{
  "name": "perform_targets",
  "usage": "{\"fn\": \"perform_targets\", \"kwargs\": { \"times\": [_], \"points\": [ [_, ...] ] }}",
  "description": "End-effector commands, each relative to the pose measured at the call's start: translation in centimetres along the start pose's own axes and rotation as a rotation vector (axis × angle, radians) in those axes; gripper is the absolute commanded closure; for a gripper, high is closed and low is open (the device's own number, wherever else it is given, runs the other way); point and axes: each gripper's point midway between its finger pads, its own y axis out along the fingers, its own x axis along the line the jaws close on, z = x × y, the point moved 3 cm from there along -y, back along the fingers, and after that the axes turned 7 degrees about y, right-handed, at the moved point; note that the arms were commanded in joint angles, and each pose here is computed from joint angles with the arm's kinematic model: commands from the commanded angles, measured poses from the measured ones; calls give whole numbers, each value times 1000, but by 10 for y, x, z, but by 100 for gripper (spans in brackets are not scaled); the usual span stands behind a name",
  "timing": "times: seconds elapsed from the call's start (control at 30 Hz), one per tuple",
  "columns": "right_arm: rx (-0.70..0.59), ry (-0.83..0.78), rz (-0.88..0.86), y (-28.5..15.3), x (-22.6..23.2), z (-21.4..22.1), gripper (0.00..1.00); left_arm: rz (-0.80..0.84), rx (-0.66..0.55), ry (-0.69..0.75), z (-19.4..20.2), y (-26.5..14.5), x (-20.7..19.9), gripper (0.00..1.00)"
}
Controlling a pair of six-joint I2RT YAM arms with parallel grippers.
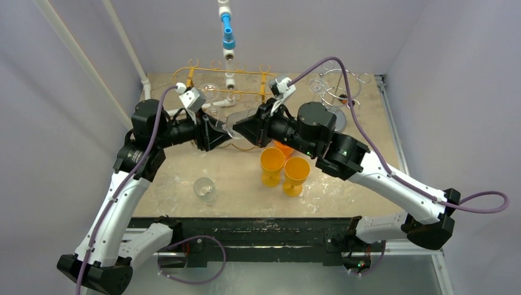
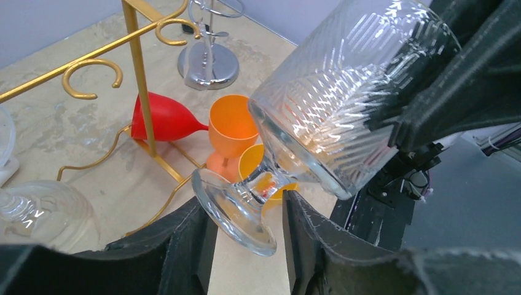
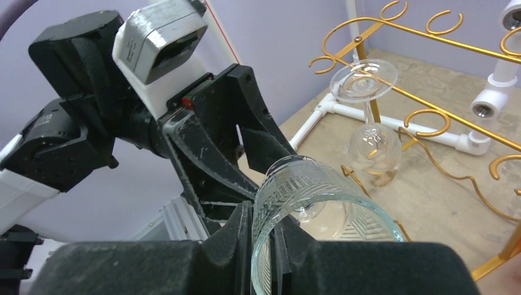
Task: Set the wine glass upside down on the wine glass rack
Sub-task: Turn the wine glass upside down at the wine rack.
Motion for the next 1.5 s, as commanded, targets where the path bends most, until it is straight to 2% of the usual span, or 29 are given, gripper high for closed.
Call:
{"fn": "perform_targets", "kwargs": {
  "times": [0.0,0.1,0.17,0.23,0.27,0.33,0.4,0.5,0.73,1.1,1.23,1.3,1.4,1.47],
  "points": [
    [-141,21,-174,-4,32,-26,100,12,-29,-11,-7,6,3,60],
    [-155,20,-216,-7,38,-22,100,2,-27,0,-8,7,5,72],
    [-147,19,-242,-10,41,-17,100,-18,-31,20,-12,5,8,85],
    [-128,20,-262,-10,42,-9,100,-39,-33,47,-16,4,10,92],
    [-116,26,-269,-11,42,-4,99,-48,-36,62,-18,3,12,94],
    [-92,46,-279,-12,41,6,88,-74,-46,114,-27,1,15,100],
    [-64,74,-275,-11,37,16,65,-96,-56,174,-36,-1,18,100],
    [-28,117,-270,-11,34,28,50,-99,-76,309,-50,-6,19,100],
    [-4,166,-207,-15,22,39,37,-134,-89,555,-62,-19,19,100],
    [73,191,-145,-31,13,53,23,-225,-97,792,-71,-34,26,100],
    [139,164,-124,-37,10,58,18,-275,-103,886,-80,-38,32,100],
    [181,127,-109,-44,10,57,14,-292,-97,967,-83,-40,34,100],
    [205,65,-84,-58,10,48,2,-294,-102,1116,-87,-44,32,100],
    [199,24,-59,-64,8,39,1,-259,-109,1238,-86,-45,25,100]
  ]
}}
